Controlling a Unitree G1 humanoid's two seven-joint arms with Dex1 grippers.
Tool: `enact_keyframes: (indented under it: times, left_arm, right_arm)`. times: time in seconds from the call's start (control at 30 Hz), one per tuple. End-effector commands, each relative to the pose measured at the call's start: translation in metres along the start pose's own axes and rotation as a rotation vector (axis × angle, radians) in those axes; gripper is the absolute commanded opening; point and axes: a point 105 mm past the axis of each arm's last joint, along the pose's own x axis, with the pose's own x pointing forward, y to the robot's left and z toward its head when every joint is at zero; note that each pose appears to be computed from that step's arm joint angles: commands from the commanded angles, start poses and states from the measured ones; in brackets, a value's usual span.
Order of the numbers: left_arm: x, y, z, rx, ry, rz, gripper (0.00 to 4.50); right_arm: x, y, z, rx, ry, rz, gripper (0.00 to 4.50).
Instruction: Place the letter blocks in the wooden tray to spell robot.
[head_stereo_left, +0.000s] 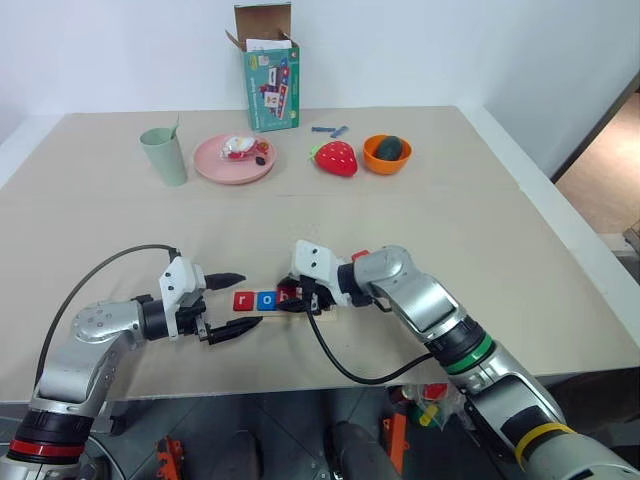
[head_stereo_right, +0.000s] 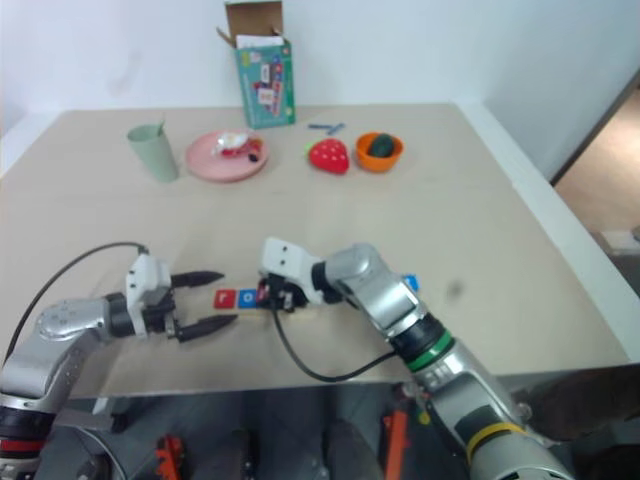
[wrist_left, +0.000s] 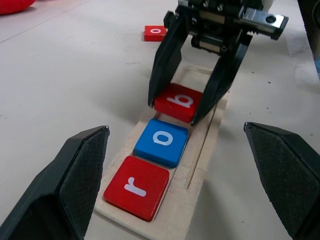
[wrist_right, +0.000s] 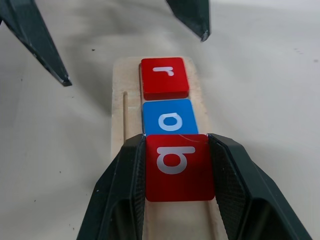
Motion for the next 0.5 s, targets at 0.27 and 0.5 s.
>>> enact_keyframes:
  times: [0.27, 0.5]
  left_arm:
    - [-0.0083, 0.0051, 0.0093, 0.058, -0.012, 0.043, 4.5]
    - [-0.0077, 0.0048, 0.008, 0.06, -0.009, 0.035, 4.5]
  right_arm:
    - [-0.0021, -0.0031, 0.0082, -0.05, -0.012, 0.017, 1.8]
    - [-0.0086, -0.0091, 0.0078, -0.029, -0.016, -0.004, 1.8]
